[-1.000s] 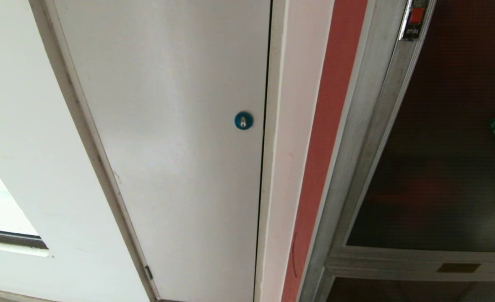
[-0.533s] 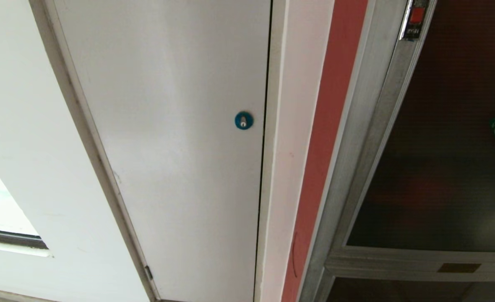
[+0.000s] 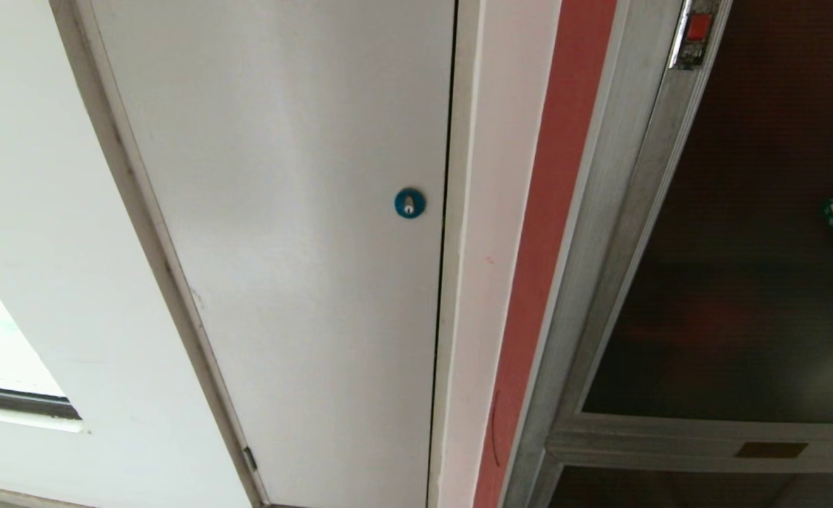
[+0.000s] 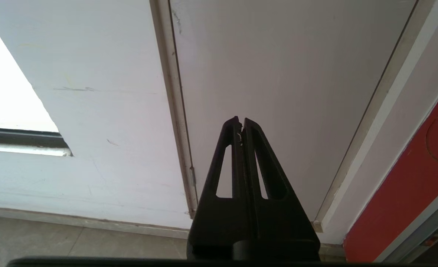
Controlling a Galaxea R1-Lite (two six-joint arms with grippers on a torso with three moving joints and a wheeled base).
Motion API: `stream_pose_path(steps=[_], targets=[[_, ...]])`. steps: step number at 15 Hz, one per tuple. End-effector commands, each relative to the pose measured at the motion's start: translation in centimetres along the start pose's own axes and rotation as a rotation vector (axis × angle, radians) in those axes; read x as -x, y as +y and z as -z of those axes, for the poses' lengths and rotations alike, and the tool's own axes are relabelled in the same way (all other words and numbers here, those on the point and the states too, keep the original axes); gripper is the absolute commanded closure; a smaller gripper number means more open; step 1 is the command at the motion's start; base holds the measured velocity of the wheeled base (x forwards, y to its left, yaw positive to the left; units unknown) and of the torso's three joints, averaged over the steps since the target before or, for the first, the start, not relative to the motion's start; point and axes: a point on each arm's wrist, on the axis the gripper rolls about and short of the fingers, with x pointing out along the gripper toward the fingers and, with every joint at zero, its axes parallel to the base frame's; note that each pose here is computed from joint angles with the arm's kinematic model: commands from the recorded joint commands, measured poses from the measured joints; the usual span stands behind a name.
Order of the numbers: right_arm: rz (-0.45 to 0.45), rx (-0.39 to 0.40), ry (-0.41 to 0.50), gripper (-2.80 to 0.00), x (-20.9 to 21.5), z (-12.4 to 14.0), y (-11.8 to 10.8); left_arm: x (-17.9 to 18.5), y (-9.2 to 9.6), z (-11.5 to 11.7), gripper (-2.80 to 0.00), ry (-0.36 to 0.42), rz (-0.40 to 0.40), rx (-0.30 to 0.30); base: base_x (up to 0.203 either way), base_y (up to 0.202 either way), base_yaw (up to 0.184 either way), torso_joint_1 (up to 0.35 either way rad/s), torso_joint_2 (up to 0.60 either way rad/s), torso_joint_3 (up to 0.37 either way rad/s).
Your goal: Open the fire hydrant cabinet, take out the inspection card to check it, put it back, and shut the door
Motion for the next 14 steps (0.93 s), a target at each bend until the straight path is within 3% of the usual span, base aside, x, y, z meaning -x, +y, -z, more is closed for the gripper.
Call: stream_pose_path(steps=[1,3,5,10,14], targets=[[0.071,0.061,-0.061,0.00,2.1,-0.3,1.0,0.0,0.0,0.0,0.00,0.000,-0.001,0.000,0.000,0.000,0.000,0.000,0.00,0.000],[0.106,0.143,-0.087,0.00,3.5,-0.1,2.6,0.0,0.0,0.0,0.00,0.001,-0.001,0.000,0.000,0.000,0.000,0.000,0.00,0.000],[0.051,0.184,-0.111,0.00,5.8,0.1,4.0,0.0,0.0,0.0,0.00,0.001,-0.001,0.000,0.000,0.000,0.000,0.000,0.00,0.000],[-0.019,0.114,0.020,0.00,8.2,1.4,3.4,0.0,0.0,0.0,0.00,0.001,-0.001,0.000,0.000,0.000,0.000,0.000,0.00,0.000],[-0.076,0.072,0.071,0.00,11.8,3.5,2.5,0.0,0.0,0.0,0.00,0.000,0.001,0.000,0.000,0.000,0.000,0.000,0.00,0.000]])
